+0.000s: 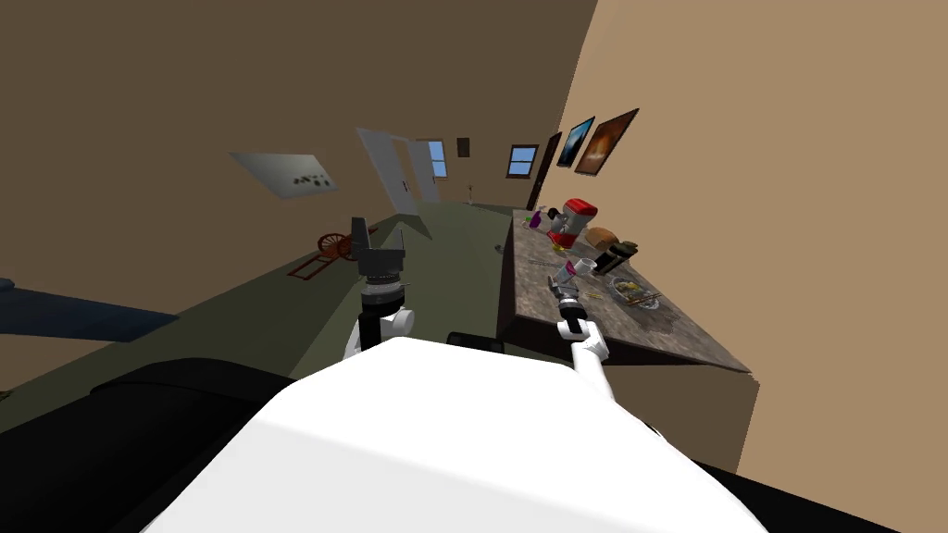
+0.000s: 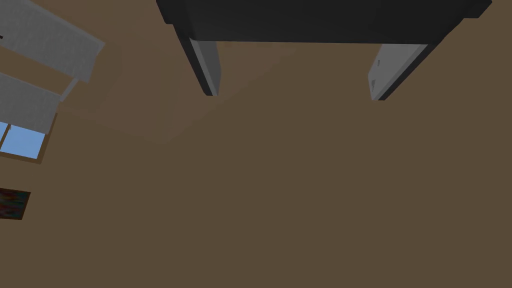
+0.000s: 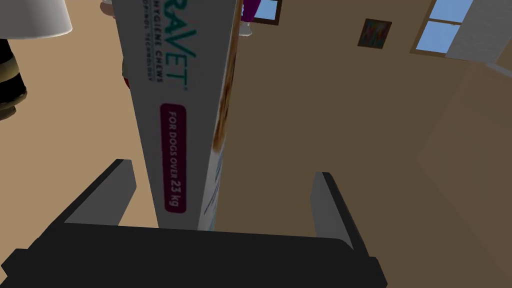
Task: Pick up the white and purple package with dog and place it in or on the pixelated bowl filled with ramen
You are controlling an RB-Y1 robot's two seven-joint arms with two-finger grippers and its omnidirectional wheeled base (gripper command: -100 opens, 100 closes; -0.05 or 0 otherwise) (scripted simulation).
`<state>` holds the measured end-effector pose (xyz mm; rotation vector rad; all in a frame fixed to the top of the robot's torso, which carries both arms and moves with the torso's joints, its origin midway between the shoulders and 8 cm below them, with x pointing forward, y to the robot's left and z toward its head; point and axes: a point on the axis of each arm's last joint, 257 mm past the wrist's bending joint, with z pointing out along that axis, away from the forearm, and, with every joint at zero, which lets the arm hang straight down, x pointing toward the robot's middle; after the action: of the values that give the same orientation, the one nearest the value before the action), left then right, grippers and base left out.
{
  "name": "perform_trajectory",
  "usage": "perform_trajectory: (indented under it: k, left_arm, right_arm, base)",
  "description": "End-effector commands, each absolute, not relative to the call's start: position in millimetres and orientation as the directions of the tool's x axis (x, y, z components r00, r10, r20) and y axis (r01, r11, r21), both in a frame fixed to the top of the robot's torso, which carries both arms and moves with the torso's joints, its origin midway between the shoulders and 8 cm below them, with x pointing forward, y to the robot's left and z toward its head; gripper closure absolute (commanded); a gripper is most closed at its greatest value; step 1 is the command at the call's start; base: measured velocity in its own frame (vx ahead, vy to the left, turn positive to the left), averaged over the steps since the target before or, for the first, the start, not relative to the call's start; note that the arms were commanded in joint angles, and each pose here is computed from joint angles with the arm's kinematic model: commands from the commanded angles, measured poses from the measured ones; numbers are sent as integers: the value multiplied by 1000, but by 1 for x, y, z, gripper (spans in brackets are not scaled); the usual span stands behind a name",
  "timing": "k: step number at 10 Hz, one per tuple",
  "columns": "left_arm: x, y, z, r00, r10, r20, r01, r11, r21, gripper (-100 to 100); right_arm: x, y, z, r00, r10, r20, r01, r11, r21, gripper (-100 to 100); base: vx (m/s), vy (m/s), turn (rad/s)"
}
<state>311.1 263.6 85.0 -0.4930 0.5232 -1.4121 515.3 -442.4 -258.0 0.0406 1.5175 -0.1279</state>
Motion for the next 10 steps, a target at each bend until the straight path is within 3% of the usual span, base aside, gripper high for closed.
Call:
perform_trajectory:
  k: [1, 5, 6, 7, 8, 9, 10]
  left_arm:
    - [311, 264, 85, 84, -995, -49, 787, 97, -609, 0]
    - [311, 264, 85, 84, -995, -49, 787, 97, -609, 0]
    - [311, 264, 85, 84, -995, -49, 787, 97, -609, 0]
    - [311, 264, 85, 84, -995, -49, 787, 97, -609, 0]
    - [311, 264, 85, 84, -995, -49, 787, 97, -609, 0]
    - [311, 264, 85, 84, -995, -49, 787, 97, -609, 0]
    - [311, 264, 85, 84, -995, -49, 787, 97, -609, 0]
  right_arm:
    - [515, -442, -258, 48, -59, -997, 109, 993, -53, 100]
    - [515, -443, -257, 49, -59, -997, 110, 993, -53, 100]
    - [515, -443, -257, 49, -59, -997, 110, 993, -53, 0]
    - [511, -439, -262, 47, -58, -997, 91, 994, -54, 100]
    - [515, -440, -258, 52, -59, -997, 98, 994, -54, 100]
    - [515, -440, -258, 53, -59, -997, 96, 994, -54, 0]
    - [517, -440, -261, 36, -60, -998, 96, 994, -57, 100]
  base:
    - [2, -4, -16]
    - [0, -2, -2]
    - [0, 0, 0]
    - [5, 18, -198]
    - [1, 18, -64]
    - [0, 0, 0]
    - [-127, -19, 39]
